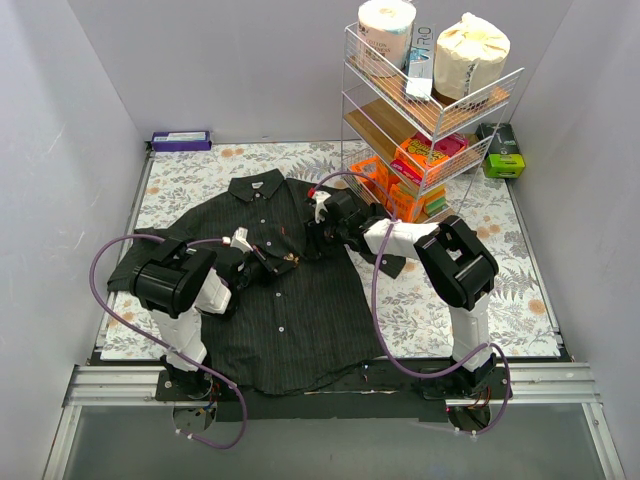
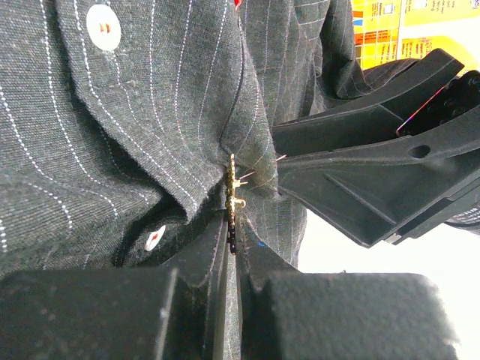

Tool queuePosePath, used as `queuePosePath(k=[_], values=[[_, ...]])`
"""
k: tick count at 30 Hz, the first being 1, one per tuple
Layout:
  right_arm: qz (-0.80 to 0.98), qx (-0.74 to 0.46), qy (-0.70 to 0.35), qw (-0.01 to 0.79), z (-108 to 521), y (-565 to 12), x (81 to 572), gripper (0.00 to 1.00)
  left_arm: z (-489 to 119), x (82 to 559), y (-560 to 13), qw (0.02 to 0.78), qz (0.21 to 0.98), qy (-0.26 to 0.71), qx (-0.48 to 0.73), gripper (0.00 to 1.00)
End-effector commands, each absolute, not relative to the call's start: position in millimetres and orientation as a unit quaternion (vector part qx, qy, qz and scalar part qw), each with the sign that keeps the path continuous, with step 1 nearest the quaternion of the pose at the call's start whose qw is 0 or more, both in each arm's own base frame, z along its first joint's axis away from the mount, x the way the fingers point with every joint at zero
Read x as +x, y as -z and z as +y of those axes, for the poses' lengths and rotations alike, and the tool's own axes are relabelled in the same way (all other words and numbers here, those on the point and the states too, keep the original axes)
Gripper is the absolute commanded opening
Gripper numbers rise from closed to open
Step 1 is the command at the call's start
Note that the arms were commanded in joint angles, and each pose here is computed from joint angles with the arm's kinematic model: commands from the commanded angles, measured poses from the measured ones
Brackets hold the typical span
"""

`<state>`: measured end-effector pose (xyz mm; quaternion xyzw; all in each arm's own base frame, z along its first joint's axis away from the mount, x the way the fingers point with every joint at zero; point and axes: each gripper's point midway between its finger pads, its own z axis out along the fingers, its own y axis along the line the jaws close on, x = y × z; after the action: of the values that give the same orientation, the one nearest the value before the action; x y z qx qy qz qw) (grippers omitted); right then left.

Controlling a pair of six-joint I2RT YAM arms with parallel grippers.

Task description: Pin the brooch onto the clothing

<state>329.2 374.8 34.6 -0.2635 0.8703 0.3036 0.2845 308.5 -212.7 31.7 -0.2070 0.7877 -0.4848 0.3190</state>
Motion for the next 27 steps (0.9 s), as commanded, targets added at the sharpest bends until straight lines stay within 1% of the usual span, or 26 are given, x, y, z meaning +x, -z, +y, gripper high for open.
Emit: queuePosePath(k=[1,20,27], values=[[0.837,-0.273,-0.347,0.323,394.3,-66.9,332.9,0.45,-221.7,305.5,-36.6,0.314,0.786,0.502,-0.180,0.00],[0.832,-0.286,-0.355,0.315,403.0,-59.1,321.9,0.44,-228.6,318.8,-45.3,0.320,0.782,0.508,-0.167,0.00],[0.836,-0.285,-0.354,0.308,400.6,-51.6,317.6,0.44,-231.2,319.6,-46.2,0.326,0.786,0.507,-0.142,0.00]])
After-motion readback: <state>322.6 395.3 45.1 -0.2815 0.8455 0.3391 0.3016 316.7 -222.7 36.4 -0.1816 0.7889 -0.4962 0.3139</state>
